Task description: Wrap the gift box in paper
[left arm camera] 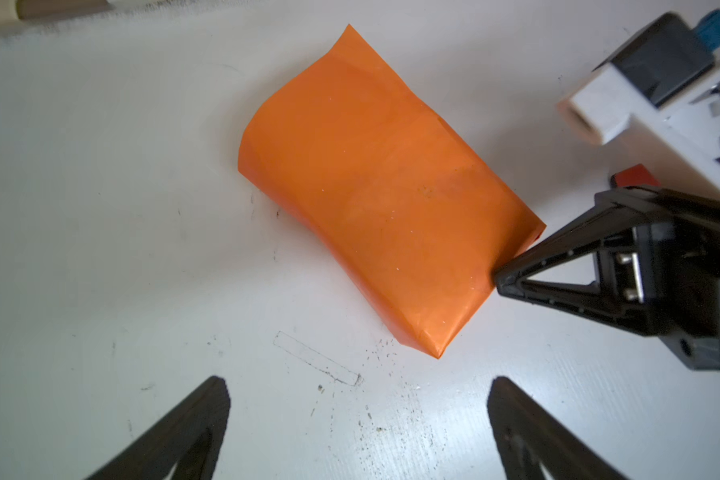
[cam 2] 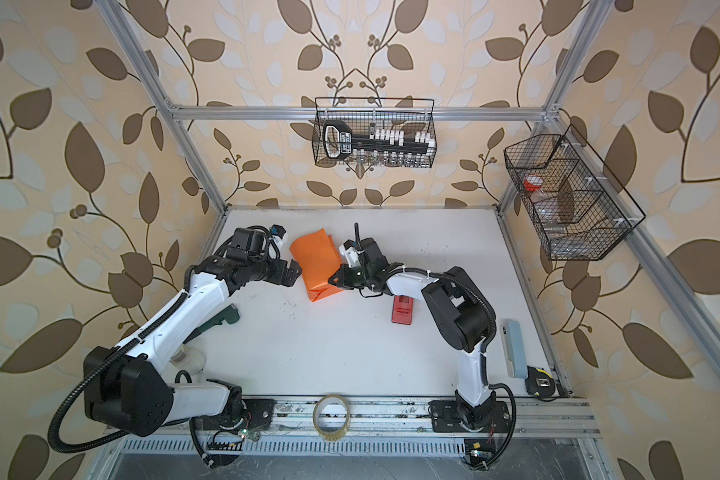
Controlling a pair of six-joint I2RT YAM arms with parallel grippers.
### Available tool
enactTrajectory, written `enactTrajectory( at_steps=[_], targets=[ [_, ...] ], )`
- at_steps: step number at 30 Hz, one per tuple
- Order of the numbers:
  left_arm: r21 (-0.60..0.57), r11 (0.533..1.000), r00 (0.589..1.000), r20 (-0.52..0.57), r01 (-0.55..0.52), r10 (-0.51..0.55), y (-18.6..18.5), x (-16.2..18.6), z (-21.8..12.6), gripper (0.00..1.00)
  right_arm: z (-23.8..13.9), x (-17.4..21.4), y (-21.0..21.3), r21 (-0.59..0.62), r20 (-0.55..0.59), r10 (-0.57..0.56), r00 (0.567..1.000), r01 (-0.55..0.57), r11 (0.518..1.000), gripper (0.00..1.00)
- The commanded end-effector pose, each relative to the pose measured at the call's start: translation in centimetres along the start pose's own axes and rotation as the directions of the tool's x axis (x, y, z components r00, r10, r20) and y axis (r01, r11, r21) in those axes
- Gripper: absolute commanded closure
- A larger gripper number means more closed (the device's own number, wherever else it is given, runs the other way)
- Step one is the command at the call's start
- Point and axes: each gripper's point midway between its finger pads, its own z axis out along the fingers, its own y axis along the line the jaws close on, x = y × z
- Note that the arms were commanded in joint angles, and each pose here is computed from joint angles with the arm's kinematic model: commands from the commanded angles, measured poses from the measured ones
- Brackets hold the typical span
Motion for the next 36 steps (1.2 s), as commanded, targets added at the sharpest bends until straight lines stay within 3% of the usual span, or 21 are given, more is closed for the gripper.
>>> enactTrajectory(
  at_steps=[1,5,8,11,17,24,29,36],
  targets=[
    [0.059,0.991,0.992,0.015,0.122,-0.123,0.0,-0.2,0.0,0.01,-3.5,-4.0,1.2,0.081,0.080,-0.094,0.992,0.088,0.993,0.82],
    [0.066,0.984,0.985,0.028,0.167,-0.169,0.9,0.1,0.1,0.01,-3.6,-5.6,-4.3,0.338,0.022,-0.146,0.989,0.130,0.932,0.87],
    [0.046,0.984,0.984,0.037,0.172,-0.173,1.4,0.1,0.1,0.01,-2.8,-6.1,-7.4,0.431,0.005,-0.144,0.990,0.128,0.893,0.94],
    [-0.008,0.982,0.980,0.054,0.190,-0.189,2.3,-0.4,-0.1,0.01,-0.9,-5.7,-7.9,0.417,-0.010,-0.131,0.991,0.123,0.900,0.99],
    [-0.084,0.965,0.965,0.106,0.250,-0.241,3.8,-2.1,-0.5,0.01,3.0,-2.4,-4.7,0.348,-0.101,-0.168,0.981,0.193,0.917,1.00],
    [0.035,0.908,0.905,0.074,0.417,-0.418,3.9,-4.1,1.0,0.01,3.8,2.2,-0.8,0.260,-0.135,-0.180,0.974,0.210,0.943,1.00],
    [0.077,0.847,0.851,-0.068,0.525,-0.521,5.1,-3.7,4.3,0.02,2.4,3.5,-0.2,0.262,-0.117,-0.157,0.981,0.183,0.948,0.97],
    [0.190,0.793,0.813,-0.210,0.579,-0.543,3.3,-3.3,7.6,0.06,-0.2,-0.8,-5.0,0.380,-0.038,-0.062,0.997,0.072,0.922,0.94]
  ],
)
